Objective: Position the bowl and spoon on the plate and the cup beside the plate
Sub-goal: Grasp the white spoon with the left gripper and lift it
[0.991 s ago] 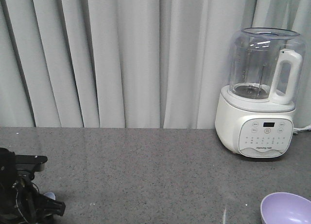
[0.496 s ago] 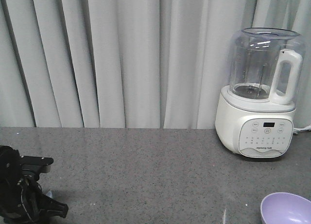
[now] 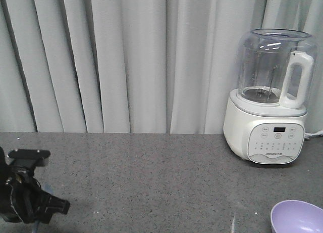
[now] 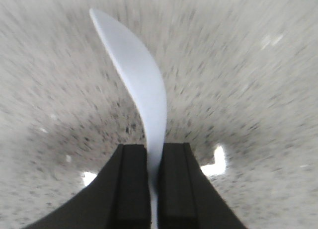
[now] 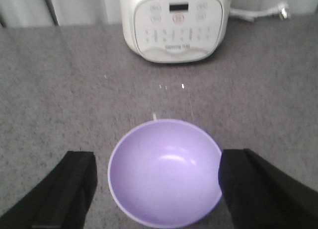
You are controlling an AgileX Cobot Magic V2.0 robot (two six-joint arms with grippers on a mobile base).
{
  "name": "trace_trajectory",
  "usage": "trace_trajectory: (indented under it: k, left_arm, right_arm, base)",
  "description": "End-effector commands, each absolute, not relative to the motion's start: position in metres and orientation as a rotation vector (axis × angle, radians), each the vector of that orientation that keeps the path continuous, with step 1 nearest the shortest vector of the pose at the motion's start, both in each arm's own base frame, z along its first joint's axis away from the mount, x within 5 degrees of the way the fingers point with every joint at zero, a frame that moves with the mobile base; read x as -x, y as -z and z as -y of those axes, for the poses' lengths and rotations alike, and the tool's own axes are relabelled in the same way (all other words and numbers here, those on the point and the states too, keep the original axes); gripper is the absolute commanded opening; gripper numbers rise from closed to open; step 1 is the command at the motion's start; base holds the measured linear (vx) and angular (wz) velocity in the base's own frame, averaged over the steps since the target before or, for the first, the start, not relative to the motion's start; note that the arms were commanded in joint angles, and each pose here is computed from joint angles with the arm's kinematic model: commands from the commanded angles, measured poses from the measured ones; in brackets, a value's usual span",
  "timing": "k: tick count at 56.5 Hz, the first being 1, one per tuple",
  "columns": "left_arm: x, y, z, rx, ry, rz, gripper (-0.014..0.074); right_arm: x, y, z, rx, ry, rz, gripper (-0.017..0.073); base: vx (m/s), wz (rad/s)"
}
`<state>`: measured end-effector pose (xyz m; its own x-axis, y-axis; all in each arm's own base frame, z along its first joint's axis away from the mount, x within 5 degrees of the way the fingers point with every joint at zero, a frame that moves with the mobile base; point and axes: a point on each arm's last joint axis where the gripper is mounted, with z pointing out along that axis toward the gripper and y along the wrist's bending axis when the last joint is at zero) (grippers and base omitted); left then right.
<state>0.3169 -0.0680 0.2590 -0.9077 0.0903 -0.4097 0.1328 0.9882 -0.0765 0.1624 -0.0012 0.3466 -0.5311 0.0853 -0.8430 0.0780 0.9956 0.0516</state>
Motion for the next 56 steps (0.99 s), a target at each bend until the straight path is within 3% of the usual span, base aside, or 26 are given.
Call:
trace_trajectory:
  k: [1, 20, 37, 45, 56]
  left_arm:
    - [-0.303, -0.315, 0.067, -0.143, 0.190, -2.478, -0.0008]
    - [-0.258, -0.375, 0.058, -0.139, 0.215, -2.266, -0.0008]
    - [-0.251, -0.378, 0.056, -0.161, 0.207, -2.272, -0.0008]
    - [-0.251, -0.379, 0.056, -0.161, 0.207, -2.268, -0.0008]
    - [-0.252, -0.379, 0.057, -0.160, 0.207, -2.264, -0.0008]
  right_arm:
    - [-0.175, -0.360, 0.005, -0.201, 0.010, -2.173, 0.0550]
    - [-0.239, -0.360, 0.008, -0.253, 0.087, -2.393, 0.0550]
    - [-0.260, -0.334, 0.053, -0.475, 0.089, -2.512, 0.0550]
    - [-0.263, -0.325, 0.073, -0.494, 0.107, -2.544, 0.0550]
    - [-0.282, -0.302, 0.077, -0.477, 0.057, -2.594, 0.0550]
  base:
    - [0.00, 0.00]
    - [0.00, 0.00]
    - [0.00, 0.00]
    - [0.00, 0.00]
    - [0.00, 0.00]
